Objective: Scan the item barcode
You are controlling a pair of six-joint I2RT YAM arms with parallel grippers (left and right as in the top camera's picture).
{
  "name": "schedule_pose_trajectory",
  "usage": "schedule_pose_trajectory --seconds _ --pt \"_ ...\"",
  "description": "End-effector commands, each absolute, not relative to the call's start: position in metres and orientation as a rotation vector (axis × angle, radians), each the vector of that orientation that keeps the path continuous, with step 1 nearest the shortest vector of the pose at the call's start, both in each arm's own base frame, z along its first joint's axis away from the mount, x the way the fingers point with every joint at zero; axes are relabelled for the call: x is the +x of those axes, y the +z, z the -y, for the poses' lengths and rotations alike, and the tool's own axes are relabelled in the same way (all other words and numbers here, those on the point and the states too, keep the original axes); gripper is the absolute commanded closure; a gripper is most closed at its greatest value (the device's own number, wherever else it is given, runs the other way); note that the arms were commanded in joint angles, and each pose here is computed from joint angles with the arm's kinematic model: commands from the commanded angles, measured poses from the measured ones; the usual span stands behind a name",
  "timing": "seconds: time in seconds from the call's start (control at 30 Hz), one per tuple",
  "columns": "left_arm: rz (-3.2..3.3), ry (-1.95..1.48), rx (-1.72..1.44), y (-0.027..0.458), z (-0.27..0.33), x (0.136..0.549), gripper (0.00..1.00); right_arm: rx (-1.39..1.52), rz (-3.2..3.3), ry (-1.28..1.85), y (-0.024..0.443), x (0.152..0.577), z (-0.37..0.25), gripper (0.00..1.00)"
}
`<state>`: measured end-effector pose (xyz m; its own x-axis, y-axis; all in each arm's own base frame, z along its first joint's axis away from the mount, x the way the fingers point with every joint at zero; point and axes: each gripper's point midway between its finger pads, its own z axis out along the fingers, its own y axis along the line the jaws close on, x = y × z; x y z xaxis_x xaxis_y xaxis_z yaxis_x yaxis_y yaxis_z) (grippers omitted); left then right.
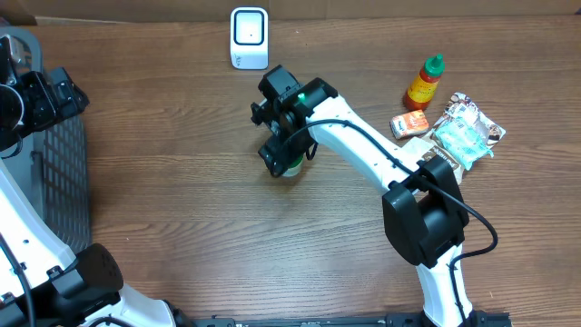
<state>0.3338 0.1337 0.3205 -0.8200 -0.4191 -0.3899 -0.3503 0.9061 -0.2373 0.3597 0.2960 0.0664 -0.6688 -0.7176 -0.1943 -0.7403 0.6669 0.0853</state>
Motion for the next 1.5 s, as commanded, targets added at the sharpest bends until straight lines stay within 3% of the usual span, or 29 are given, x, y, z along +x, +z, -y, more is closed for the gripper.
schedule_pose_trajectory --seconds 0.0,0.27,0.47,0.63,0.73,0.9,1.0,1.17,1.47 --pt "-2.640 -0.216 -0.535 0.318 -0.133 0.335 0.00 -1.258 -2.692 0.222 0.070 0.358 -0.296 0.16" --pt "-2.640 -0.216 -0.535 0.318 -0.133 0.335 0.01 -0.942 -2.802 0.164 0.074 0.368 -0.289 0.37" --pt "-2.640 -0.216 -0.535 0.318 -0.133 0.335 0.01 -0.370 -2.961 0.208 0.078 0.362 -0.295 0.44" --pt "-2.640 -0.216 -0.535 0.318 -0.133 0.335 0.00 0.011 -2.934 0.073 0.078 0.370 -0.281 0.43" --pt "-2.640 -0.216 -0.535 0.318 -0.133 0.335 0.00 0.116 -2.893 0.011 0.079 0.376 -0.273 0.37" --pt "-2.640 -0.216 -0.535 0.318 -0.133 0.335 0.00 0.102 -2.894 -0.001 0.079 0.375 -0.272 0.16" --pt "-2.640 -0.216 -0.535 0.318 -0.133 0.335 0.00 -0.164 -2.880 -0.001 0.087 0.379 -0.277 0.01" --pt "-2.640 -0.216 -0.535 0.318 -0.133 0.335 0.00 -0.572 -2.828 -0.033 0.104 0.379 -0.280 0.00" --pt "-2.640 -0.216 -0.535 0.318 -0.133 0.335 0.00 -1.203 -2.762 0.125 0.080 0.346 -0.293 0.00"
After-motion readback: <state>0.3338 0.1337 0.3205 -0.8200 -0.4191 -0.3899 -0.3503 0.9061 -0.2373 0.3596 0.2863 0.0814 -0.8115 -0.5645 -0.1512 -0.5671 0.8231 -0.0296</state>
